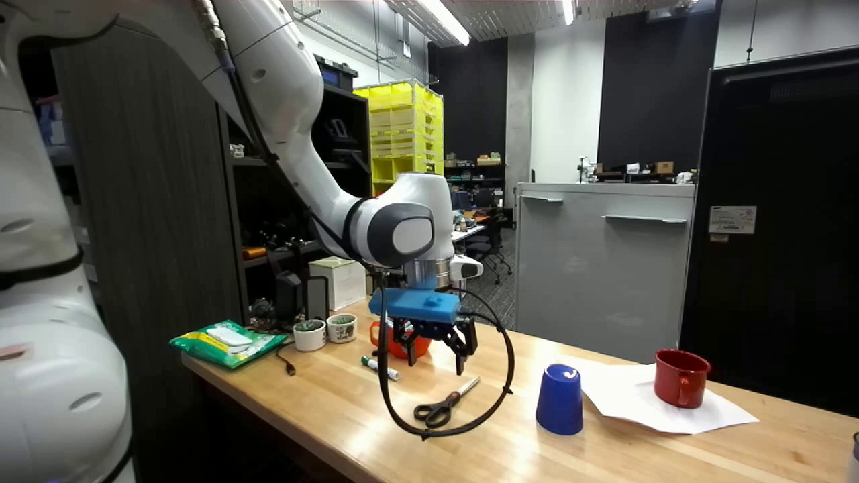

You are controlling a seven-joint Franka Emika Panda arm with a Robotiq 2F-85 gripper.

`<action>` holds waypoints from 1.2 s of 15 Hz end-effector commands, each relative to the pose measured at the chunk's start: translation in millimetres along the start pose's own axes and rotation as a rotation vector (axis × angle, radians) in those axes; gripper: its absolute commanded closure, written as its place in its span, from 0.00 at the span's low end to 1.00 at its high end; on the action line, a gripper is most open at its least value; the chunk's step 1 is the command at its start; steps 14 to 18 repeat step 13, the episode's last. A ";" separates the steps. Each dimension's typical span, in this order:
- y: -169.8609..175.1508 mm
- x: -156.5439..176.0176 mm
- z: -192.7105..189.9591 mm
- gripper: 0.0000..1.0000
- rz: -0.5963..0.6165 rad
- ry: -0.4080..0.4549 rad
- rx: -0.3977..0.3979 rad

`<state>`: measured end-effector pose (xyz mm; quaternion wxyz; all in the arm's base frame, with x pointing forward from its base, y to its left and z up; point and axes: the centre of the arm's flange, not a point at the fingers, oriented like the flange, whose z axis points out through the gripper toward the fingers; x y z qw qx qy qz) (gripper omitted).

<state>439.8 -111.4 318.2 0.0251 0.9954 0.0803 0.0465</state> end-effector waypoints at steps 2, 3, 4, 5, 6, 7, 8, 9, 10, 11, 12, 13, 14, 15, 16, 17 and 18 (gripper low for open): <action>-16.8 -3.2 -37.2 0.00 0.053 -0.044 0.020; -18.7 -3.3 -43.3 0.00 0.062 -0.046 0.019; -20.6 -3.4 -50.0 0.00 0.069 -0.047 0.021; -22.0 -3.4 -56.6 0.00 0.076 -0.044 0.022; -23.3 -3.3 -62.5 0.00 0.082 -0.042 0.022; -24.0 -3.1 -68.0 0.00 0.086 -0.038 0.020; -24.5 -2.9 -73.3 0.00 0.091 -0.035 0.019; -25.0 -2.5 -79.2 0.00 0.085 -0.037 0.014; -25.5 -2.5 -82.8 0.00 0.083 -0.043 0.014; -17.3 1.0 -65.6 0.00 0.081 -0.037 0.021; -17.8 0.9 -69.9 0.00 0.081 -0.038 0.021; -18.2 0.6 -72.6 0.00 0.081 -0.036 0.021; -18.2 0.6 -72.6 0.00 0.081 -0.036 0.021; -18.2 0.6 -72.6 0.00 0.081 -0.036 0.021; -18.2 0.6 -72.6 0.00 0.081 -0.036 0.021; -18.2 0.6 -72.6 0.00 0.081 -0.036 0.021; -18.2 0.6 -72.6 0.00 0.081 -0.036 0.021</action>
